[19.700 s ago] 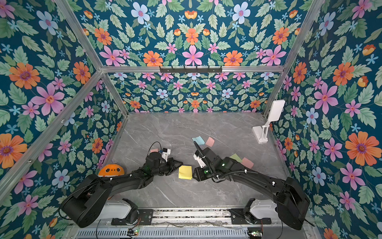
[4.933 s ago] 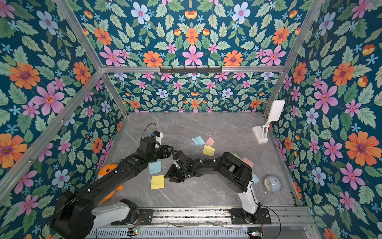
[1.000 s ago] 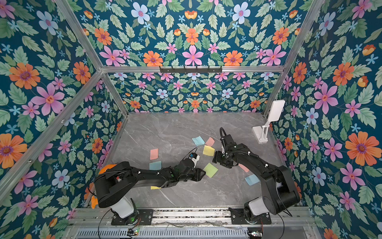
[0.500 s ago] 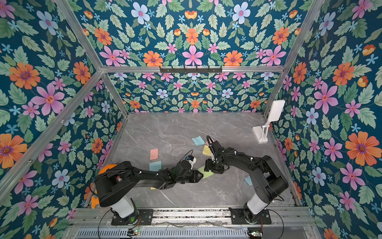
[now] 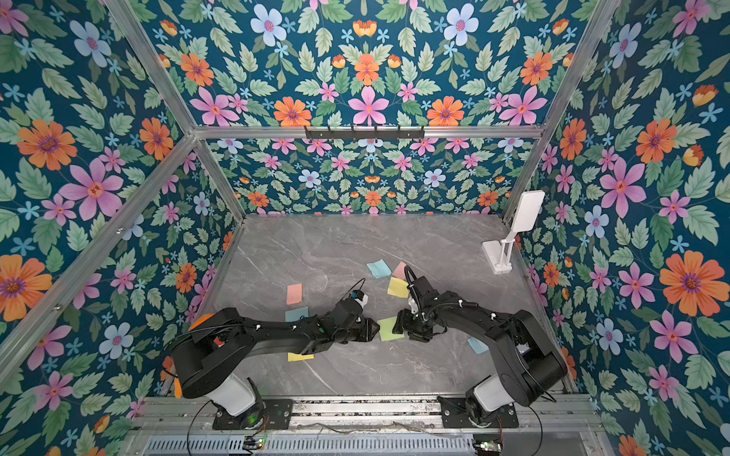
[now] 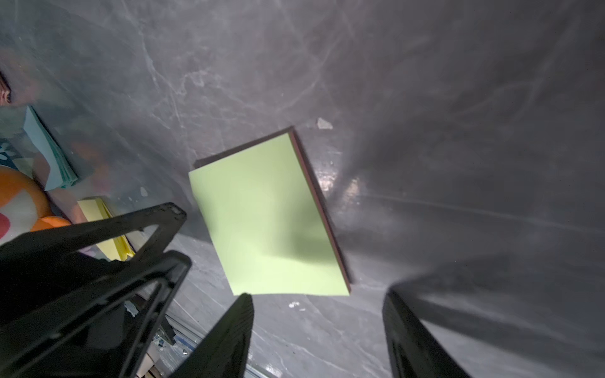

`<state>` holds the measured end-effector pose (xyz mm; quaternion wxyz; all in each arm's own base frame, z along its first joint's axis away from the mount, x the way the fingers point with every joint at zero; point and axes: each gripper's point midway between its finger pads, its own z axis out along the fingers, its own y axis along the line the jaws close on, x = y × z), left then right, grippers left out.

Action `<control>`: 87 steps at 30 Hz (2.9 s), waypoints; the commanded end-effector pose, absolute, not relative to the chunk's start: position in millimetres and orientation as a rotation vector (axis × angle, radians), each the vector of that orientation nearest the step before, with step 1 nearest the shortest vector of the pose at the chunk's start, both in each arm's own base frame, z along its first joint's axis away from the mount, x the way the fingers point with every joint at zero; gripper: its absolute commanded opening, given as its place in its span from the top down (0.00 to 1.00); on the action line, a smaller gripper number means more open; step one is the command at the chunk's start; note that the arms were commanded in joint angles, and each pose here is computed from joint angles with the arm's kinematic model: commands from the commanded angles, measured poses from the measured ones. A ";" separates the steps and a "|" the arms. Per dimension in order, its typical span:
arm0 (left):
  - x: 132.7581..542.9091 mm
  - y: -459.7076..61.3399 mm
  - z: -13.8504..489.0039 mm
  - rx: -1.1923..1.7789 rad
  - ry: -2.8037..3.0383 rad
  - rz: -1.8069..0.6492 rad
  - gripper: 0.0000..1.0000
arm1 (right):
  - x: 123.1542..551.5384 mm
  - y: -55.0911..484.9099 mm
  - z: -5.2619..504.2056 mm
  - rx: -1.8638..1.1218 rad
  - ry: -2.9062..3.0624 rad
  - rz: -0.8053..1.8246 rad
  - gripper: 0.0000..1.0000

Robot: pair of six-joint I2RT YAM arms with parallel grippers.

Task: Tear off pages from different memo pads
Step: Adjust the memo pad at the center of the board, then pick up the memo pad from the center of the board.

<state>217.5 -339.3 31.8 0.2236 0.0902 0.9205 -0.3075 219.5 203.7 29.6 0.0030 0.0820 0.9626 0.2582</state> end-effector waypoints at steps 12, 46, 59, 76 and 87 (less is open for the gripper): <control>173.6 -375.7 31.3 0.349 2.596 -1.066 0.76 | 245.6 199.8 38.4 0.385 2.930 0.805 0.39; 217.4 -358.7 18.7 0.278 2.576 -0.977 0.64 | 219.8 218.8 24.2 0.735 2.767 1.075 0.57; 212.5 -366.1 22.3 0.252 2.572 -0.990 0.65 | 220.0 221.7 35.4 0.577 2.799 1.049 0.76; 233.9 -317.0 133.8 0.038 2.040 -1.520 0.42 | 216.5 251.7 116.0 0.179 2.654 1.334 0.85; 227.5 -325.4 180.1 0.057 1.840 -1.740 0.39 | 221.4 278.6 184.3 0.098 2.476 1.642 0.85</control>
